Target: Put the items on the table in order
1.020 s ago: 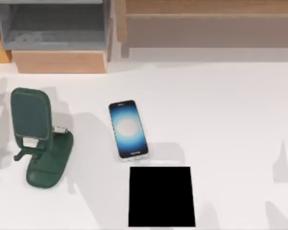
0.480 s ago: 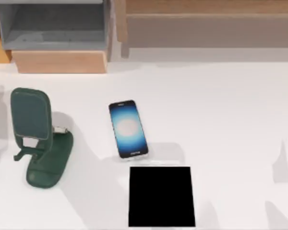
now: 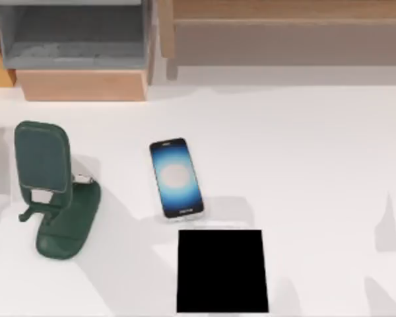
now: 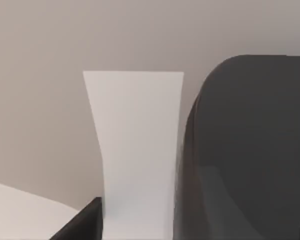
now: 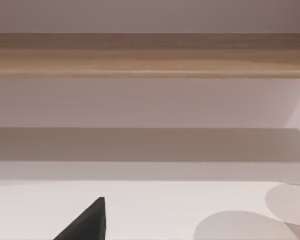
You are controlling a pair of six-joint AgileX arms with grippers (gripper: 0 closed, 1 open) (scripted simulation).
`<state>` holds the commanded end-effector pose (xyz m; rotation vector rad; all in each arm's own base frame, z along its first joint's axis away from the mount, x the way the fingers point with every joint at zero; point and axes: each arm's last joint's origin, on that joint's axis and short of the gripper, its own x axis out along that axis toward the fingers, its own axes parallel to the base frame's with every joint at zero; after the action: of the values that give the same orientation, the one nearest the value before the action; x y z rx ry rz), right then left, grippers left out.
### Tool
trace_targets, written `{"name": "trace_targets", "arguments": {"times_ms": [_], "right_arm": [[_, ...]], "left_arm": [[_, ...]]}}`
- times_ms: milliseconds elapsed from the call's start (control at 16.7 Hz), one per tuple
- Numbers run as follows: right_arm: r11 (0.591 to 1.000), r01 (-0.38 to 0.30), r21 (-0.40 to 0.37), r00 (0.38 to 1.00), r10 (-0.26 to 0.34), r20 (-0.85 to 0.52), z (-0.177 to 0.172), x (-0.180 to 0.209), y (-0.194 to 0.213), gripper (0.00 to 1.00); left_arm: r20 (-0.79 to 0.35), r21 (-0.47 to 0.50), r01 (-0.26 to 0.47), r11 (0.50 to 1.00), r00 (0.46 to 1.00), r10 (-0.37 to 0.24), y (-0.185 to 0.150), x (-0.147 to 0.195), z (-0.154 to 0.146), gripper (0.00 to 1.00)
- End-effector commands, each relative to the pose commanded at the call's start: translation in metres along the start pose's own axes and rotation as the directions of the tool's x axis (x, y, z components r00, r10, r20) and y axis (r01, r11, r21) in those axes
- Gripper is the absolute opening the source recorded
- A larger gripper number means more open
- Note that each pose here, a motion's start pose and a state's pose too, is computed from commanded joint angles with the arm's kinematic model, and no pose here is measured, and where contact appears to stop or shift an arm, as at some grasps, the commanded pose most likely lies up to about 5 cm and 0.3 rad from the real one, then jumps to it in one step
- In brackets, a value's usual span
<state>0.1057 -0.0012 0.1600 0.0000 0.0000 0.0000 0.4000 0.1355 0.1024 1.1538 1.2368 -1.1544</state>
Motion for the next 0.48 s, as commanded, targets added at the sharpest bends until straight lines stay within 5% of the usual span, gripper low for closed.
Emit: {"name": "trace_targets", "arguments": {"times_ms": [480], "right_arm": [[1.0,0.0,0.0,1.0,0.0,0.0,0.0,0.0,0.0,1.0]], "left_arm": [[0.0,0.0,0.0,1.0,1.0,0.0,0.0,0.0,0.0,0.32]]}}
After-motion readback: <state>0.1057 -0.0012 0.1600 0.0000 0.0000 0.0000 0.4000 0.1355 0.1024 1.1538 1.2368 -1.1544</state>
